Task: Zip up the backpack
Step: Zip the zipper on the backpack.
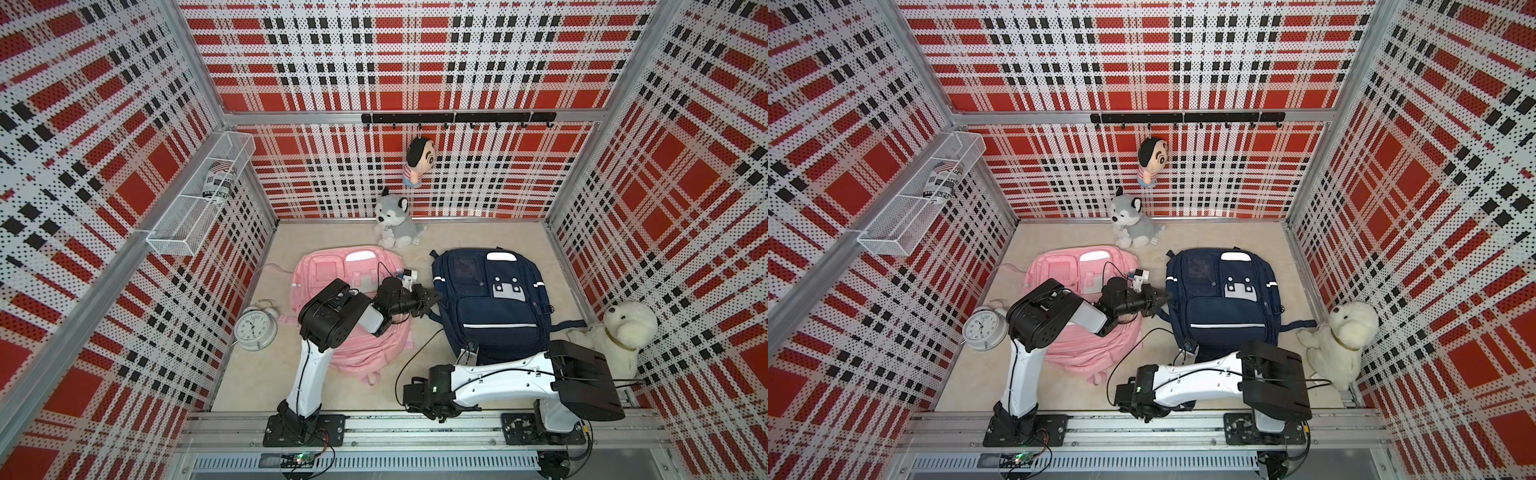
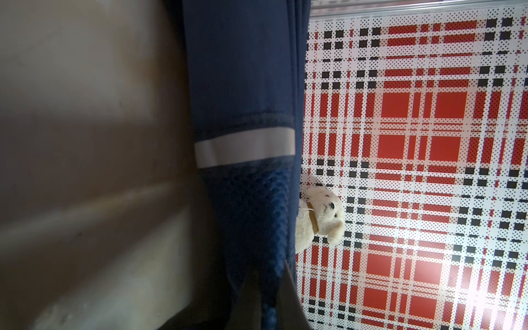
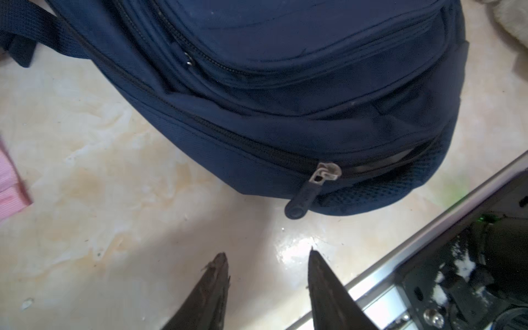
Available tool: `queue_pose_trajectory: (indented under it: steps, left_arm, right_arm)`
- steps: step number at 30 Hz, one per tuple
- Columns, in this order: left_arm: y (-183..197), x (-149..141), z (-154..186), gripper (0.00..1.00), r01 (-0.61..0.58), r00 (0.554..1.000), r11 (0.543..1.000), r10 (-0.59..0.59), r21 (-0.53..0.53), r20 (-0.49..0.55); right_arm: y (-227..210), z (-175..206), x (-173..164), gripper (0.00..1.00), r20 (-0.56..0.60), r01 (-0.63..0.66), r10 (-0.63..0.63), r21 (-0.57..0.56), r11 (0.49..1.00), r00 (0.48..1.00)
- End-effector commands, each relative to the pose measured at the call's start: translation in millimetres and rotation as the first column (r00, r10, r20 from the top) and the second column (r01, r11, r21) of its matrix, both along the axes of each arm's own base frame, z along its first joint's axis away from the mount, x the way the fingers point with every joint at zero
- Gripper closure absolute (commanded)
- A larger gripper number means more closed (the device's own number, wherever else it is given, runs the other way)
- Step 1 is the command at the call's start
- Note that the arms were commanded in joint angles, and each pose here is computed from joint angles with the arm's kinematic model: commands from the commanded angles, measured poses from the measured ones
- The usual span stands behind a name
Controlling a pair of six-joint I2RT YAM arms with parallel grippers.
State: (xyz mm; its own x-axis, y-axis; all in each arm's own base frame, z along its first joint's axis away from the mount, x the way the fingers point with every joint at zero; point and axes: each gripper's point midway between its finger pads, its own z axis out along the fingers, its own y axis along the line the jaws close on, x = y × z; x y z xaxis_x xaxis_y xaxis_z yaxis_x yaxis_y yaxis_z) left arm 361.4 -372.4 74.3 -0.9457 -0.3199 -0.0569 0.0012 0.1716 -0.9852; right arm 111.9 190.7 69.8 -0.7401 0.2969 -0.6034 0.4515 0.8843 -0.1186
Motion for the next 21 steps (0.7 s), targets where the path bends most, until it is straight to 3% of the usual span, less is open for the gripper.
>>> queue_pose_trajectory:
  steps: [1,16,21]
  left_arm:
    - [2.3,1.6,12.9,1.00,0.015,0.999,0.999,-0.013,-0.048,0.051]
    - [3.7,0.0,10.4,1.00,0.010,0.999,0.998,-0.008,-0.063,0.037]
    - [4.9,-0.3,10.5,1.00,0.008,0.999,0.998,-0.005,-0.068,0.034]
  right_arm:
    - [-15.4,7.4,0.1,0.51,0.072,0.110,-0.111,0.011,0.994,0.991]
    - [-25.5,-12.5,19.2,0.57,0.061,0.098,-0.101,0.051,0.994,0.993]
    - [-27.7,-18.3,22.7,0.70,0.048,0.094,-0.096,0.041,0.995,0.994]
